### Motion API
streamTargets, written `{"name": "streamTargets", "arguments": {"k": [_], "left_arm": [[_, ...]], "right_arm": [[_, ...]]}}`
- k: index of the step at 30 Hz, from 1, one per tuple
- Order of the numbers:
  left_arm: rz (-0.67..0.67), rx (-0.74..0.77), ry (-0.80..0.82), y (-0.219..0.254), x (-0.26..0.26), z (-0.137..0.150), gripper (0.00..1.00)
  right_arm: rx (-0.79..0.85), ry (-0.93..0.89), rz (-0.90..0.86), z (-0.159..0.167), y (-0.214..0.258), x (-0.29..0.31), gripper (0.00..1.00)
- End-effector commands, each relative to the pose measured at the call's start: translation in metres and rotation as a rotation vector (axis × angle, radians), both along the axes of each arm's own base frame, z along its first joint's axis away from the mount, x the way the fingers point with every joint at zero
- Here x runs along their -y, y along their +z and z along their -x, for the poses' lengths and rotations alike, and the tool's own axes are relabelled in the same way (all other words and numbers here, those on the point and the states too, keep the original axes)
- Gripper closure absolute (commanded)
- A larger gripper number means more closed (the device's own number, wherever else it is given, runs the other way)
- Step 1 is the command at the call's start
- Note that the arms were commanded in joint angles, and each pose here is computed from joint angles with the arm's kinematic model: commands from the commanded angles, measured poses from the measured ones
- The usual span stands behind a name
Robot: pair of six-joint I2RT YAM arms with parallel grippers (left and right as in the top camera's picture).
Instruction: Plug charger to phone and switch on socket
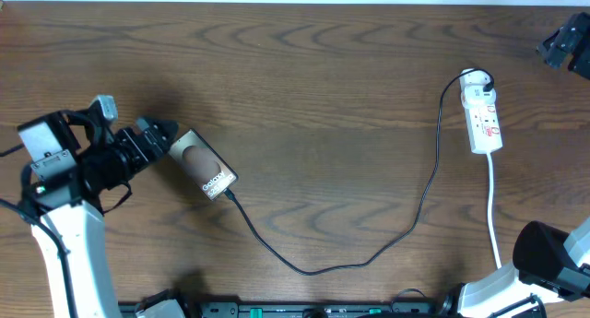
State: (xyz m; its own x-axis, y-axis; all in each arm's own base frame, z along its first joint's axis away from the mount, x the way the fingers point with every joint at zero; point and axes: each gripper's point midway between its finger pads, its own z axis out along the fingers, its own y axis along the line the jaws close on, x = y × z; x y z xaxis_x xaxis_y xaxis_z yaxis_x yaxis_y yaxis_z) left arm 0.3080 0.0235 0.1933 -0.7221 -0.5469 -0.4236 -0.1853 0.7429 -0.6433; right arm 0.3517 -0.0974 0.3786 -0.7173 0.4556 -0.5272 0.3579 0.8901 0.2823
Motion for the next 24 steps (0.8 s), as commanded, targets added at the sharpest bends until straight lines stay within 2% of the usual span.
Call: {"name": "streamTargets", "arguments": {"k": [1, 3, 9, 12, 16, 19, 24], "left_arm": [[-0.208, -0.022, 0.051, -0.016, -0.007, 0.01, 0.05], [-0.286, 0.045, 0.039, -0.019, 0.001, 0.009, 0.06], [-0.426, 0.48, 0.013, 0.003, 0.037, 0.005, 0.05], [-0.451, 0.764, 0.05, 0.027, 0.048, 0.018, 0.06], [-0.495, 1.004, 0.099, 0.041, 0.05, 0.045, 0.06], [-0.567, 1.103, 0.1, 0.038, 0.05, 0.059, 0.06], [-0.646, 1.091, 0.07, 0.03, 0.049, 0.067, 0.06]], "right_arm": [[0.007, -0.011, -0.003, 0.003, 0.004, -0.002, 0.01], [0.007, -0.011, -0.003, 0.003, 0.004, -0.002, 0.01], [0.007, -0.011, -0.003, 0.003, 0.004, -0.002, 0.01], [0.007, -0.011, -0.003, 0.003, 0.003, -0.002, 0.01], [0.007, -0.011, -0.003, 0.003, 0.003, -0.002, 0.01], [0.007, -0.011, -0.003, 0.003, 0.004, -0.002, 0.01], [0.007, -0.011, -0.003, 0.003, 0.003, -0.002, 0.01]]}}
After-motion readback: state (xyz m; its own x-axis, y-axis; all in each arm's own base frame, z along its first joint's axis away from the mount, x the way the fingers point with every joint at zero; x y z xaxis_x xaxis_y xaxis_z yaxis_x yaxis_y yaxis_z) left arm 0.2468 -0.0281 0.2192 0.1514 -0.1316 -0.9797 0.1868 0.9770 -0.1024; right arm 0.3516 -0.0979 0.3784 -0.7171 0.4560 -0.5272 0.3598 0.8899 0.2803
